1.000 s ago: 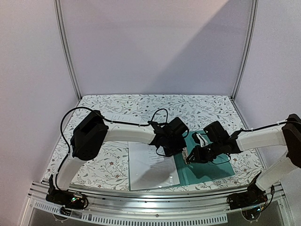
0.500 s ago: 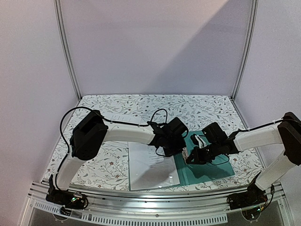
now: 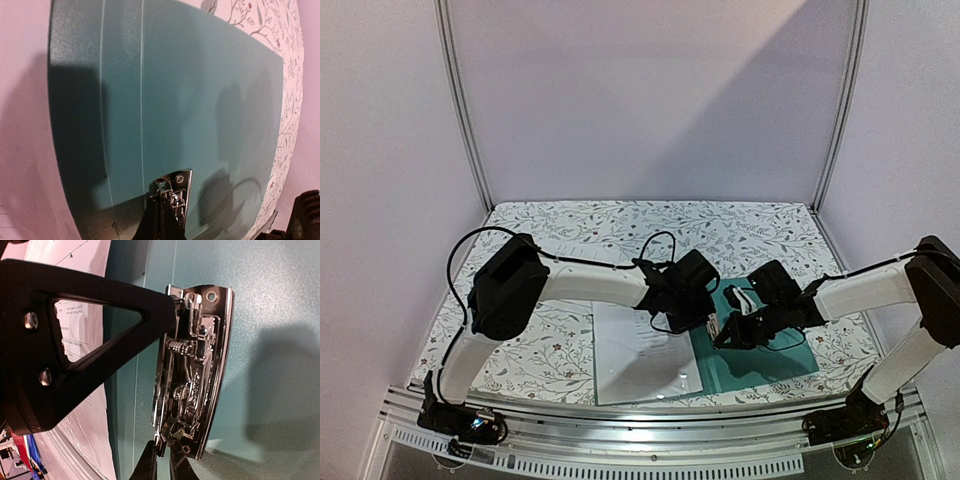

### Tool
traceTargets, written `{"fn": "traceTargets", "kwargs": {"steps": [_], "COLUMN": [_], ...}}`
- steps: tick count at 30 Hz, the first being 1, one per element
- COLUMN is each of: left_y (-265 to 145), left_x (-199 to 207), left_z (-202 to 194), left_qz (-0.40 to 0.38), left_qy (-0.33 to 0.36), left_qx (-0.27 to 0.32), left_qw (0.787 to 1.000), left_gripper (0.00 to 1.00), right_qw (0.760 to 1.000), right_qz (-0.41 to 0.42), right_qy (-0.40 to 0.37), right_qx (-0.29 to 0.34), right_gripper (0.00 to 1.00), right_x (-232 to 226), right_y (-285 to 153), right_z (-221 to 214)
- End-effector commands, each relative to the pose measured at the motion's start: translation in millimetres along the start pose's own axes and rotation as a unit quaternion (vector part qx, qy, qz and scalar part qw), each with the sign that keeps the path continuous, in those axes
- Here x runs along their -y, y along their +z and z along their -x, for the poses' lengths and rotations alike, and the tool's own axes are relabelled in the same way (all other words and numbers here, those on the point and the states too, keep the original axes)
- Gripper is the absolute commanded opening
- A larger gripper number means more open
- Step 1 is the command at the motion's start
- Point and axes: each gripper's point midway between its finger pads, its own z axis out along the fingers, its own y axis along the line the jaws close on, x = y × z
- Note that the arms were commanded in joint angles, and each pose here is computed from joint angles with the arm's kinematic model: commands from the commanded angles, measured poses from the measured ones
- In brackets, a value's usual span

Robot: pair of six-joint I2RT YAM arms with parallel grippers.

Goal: Put the files into the folder

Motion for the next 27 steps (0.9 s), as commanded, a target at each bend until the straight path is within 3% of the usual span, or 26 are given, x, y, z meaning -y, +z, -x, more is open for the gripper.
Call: {"fn": "traceTargets", "kwargs": {"steps": [1, 15, 27], "left_y": [5, 8, 11], "left_x": [-43, -49, -56], "left_z": [-5, -7, -8], "left_qz": [0.065, 0.070, 0.075], "left_qy": [-0.010, -0.014, -0.019], "left_qx": [-0.018, -0.024, -0.030], "left_qw": [0.998, 0.997, 0.997], "left_gripper": [0.00, 0.00, 0.00], "right_qw": [1.000, 1.000, 0.997], "right_qz": [-0.004, -0.012, -0.053], "right_qy": [0.004, 0.013, 0.035], "right_qx": [-0.008, -0.024, -0.041], "right_gripper": [0.10, 0.08, 0.00], "right_x": [0, 7, 27], "right_y": [4, 9, 14], "right_z": [-2, -10, -20]}}
